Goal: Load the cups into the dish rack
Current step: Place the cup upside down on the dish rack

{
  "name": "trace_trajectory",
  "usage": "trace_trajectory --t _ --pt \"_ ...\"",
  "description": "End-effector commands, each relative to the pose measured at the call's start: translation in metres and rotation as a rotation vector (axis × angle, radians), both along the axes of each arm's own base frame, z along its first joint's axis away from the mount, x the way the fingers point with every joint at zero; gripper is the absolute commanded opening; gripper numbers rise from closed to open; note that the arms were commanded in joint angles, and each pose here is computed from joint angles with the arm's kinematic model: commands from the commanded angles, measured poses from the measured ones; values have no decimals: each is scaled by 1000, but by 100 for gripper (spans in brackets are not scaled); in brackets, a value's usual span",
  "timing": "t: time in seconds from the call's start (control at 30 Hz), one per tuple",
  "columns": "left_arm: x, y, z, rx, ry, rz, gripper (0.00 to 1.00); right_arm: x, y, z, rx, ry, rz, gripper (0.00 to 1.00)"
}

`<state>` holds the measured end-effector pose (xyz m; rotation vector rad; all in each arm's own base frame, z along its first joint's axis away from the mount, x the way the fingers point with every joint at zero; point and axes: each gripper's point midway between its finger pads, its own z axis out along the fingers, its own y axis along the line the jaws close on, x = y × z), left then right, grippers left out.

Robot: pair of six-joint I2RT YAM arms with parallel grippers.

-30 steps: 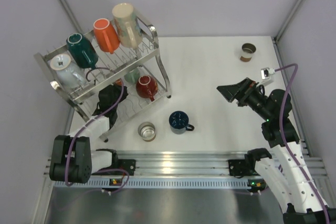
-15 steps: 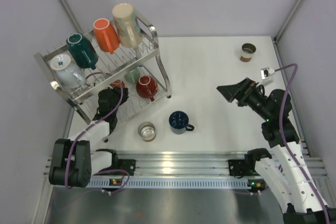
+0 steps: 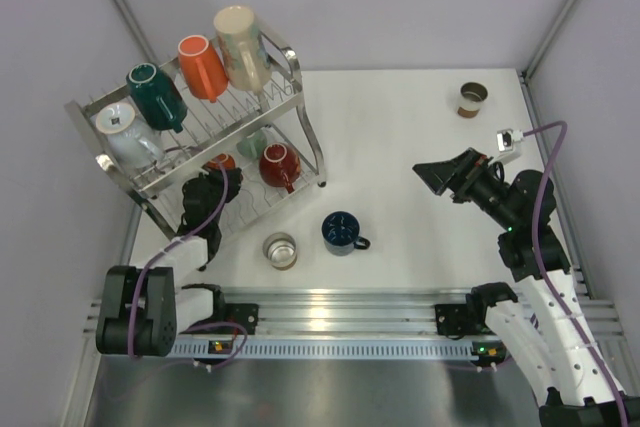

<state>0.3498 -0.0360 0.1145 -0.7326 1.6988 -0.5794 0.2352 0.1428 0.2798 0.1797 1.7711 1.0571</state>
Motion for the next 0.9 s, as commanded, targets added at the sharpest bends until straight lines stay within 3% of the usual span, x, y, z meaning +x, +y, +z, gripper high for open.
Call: trace_trajectory --t 0.0,0.37,0.87 --pt "2 2 25 -25 -106 12 8 2 -4 20 2 -73 -16 99" --pt "-5 4 12 -58 -75 38 32 -1 -4 27 6 -82 -16 99" --pt "-6 17 16 -1 -9 94 40 0 -2 31 23 -80 -8 99"
